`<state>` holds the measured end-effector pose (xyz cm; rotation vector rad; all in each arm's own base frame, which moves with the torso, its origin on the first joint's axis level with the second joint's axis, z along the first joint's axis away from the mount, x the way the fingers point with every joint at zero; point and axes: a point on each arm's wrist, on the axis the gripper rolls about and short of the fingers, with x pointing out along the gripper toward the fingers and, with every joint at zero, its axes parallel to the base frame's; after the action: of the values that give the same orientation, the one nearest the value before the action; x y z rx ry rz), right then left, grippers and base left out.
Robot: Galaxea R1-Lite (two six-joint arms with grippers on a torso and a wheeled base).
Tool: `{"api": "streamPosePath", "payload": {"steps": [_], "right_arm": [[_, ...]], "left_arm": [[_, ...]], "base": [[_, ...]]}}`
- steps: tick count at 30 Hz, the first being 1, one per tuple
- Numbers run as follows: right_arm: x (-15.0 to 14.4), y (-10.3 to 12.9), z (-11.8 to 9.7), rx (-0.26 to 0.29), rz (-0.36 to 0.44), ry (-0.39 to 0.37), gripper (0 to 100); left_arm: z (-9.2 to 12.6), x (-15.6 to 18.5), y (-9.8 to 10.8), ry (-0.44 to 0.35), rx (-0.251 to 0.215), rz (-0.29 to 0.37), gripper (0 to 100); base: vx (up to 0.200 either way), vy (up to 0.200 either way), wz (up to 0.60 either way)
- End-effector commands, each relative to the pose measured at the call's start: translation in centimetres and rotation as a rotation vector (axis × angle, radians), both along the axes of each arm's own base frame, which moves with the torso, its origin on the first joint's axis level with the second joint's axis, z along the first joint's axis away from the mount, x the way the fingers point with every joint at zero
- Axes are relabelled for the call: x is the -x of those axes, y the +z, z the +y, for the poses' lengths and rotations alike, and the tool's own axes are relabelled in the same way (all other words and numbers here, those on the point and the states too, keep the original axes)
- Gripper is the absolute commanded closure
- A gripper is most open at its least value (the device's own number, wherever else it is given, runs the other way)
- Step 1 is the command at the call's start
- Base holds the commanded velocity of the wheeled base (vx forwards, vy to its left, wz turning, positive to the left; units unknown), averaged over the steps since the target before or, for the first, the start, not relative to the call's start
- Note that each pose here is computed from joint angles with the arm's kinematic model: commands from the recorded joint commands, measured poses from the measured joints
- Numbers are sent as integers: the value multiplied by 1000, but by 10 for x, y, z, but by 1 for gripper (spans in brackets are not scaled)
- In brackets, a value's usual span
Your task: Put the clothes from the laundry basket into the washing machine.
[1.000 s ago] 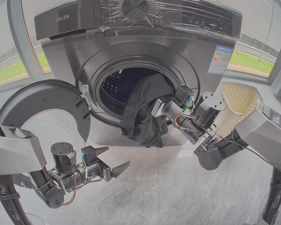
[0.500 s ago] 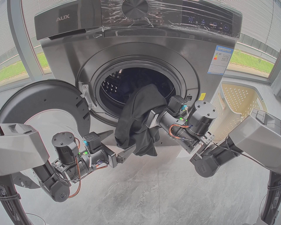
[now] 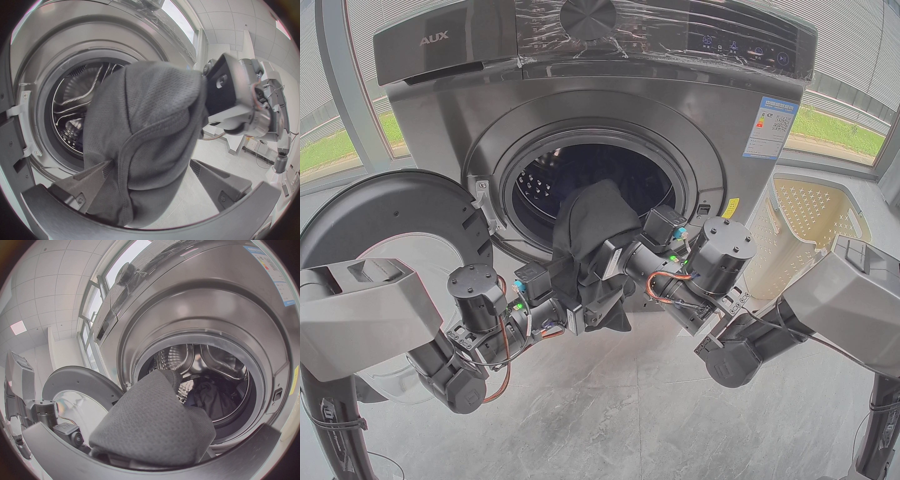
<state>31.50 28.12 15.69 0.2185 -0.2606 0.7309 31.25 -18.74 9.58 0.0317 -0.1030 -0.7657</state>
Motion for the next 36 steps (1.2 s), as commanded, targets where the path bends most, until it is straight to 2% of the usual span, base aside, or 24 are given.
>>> {"api": "streamPosePath", "payload": {"steps": [1, 6, 15, 16, 23, 26, 27, 32, 36], "right_arm": [[7, 1, 6, -2, 2, 21, 100], [9, -1, 6, 3, 13, 6, 100], [29, 6, 8, 2, 19, 38, 100], [29, 7, 8, 0, 18, 38, 100], [29, 5, 4, 0, 35, 12, 100], [26, 7, -1, -7, 35, -4, 100], [23, 8, -8, -5, 40, -25, 100], [15, -4, -28, 33, 101, -92, 100], [12, -13, -33, 52, 137, -113, 100]], "left_arm": [[-9, -16, -5, 7, 8, -9, 0], [-12, -28, -1, 27, 19, -22, 0], [-15, -36, -7, 49, 15, -16, 0], [-15, -36, -9, 49, 14, -13, 100], [-16, -43, 1, 88, 46, -54, 100], [-11, -47, 6, 119, 61, -70, 100], [-7, -49, 11, 137, 75, -79, 100], [2, -46, 30, 154, 118, -108, 100], [3, -42, 39, 153, 137, -119, 100]], "base": [[0, 0, 0], [0, 0, 0], [0, 0, 0], [0, 0, 0], [0, 0, 0], [0, 0, 0], [0, 0, 0], [0, 0, 0], [0, 0, 0]]}}
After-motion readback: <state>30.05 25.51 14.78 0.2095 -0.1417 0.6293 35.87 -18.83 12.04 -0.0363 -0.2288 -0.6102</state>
